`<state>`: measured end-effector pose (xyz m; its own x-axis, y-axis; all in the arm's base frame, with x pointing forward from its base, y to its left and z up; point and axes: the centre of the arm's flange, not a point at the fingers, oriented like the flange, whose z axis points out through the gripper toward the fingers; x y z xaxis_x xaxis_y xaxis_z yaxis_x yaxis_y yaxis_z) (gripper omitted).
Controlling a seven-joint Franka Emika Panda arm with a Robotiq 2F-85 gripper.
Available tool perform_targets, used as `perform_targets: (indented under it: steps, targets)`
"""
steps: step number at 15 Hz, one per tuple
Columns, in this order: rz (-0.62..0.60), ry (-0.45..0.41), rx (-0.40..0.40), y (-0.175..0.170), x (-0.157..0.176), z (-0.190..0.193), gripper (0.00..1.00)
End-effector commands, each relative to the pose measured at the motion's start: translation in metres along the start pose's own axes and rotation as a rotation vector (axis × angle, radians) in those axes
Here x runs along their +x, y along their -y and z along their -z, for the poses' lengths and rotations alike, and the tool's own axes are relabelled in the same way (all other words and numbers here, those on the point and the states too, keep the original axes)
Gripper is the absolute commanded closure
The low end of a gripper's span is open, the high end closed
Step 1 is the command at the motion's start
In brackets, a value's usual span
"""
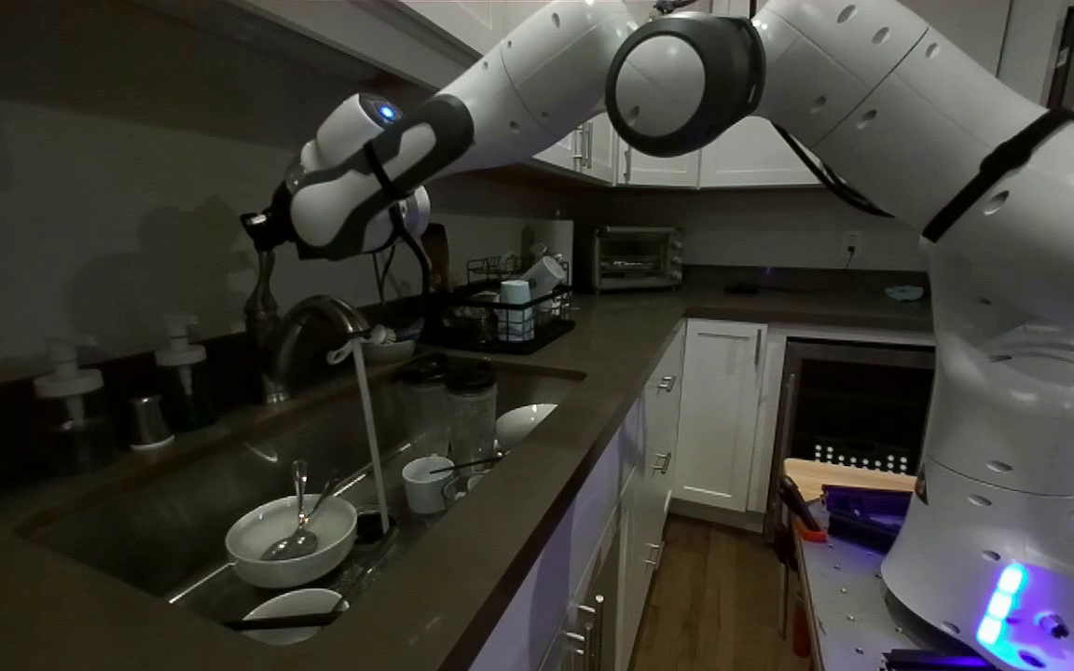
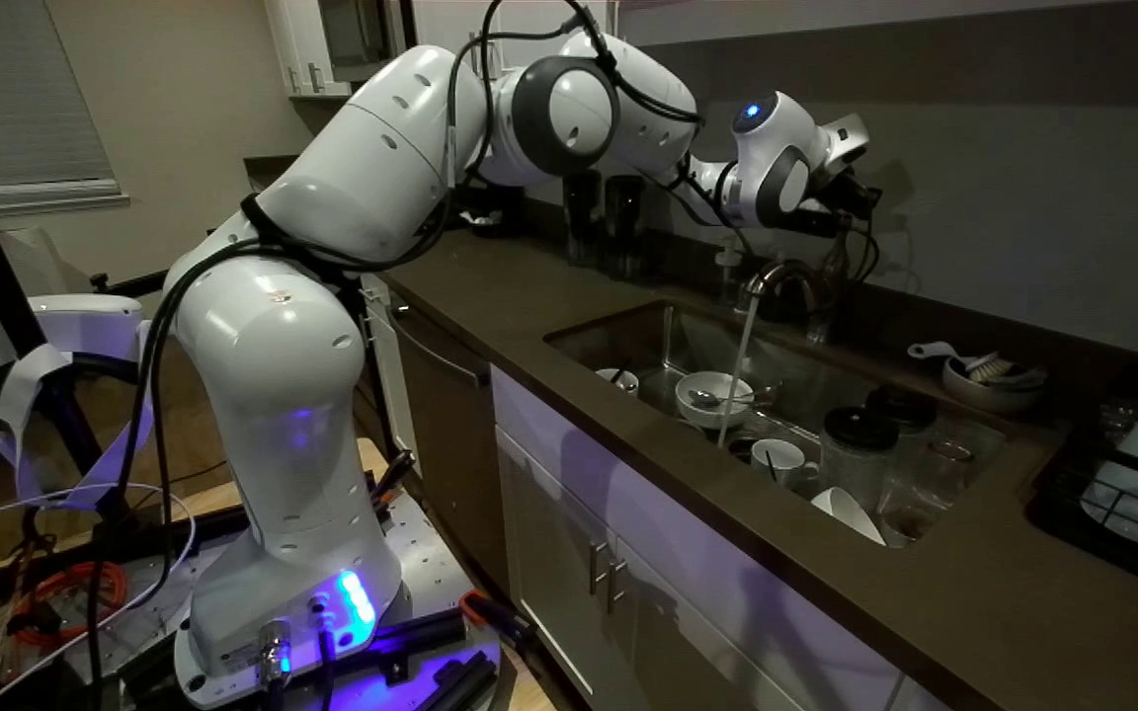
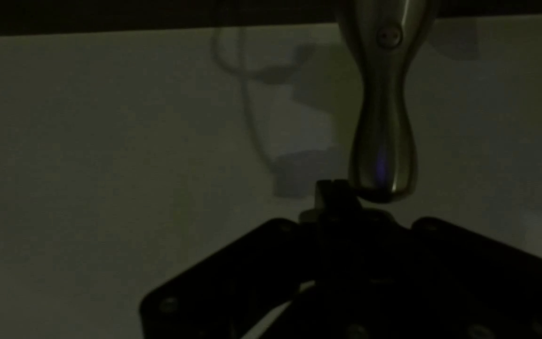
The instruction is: Close the tap
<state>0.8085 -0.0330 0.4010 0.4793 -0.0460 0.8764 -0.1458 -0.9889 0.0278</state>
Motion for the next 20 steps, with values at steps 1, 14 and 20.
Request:
perform_targets:
  steps: [1, 14, 20]
  targets:
    - [-0.034, 0.003, 0.022, -0.003, 0.007, -0.002, 0.97]
    - [-0.057, 0.033, 0.057, 0.009, -0.003, 0.003, 0.96]
    - [-0.053, 0.041, 0.052, 0.007, -0.010, 0.012, 0.96]
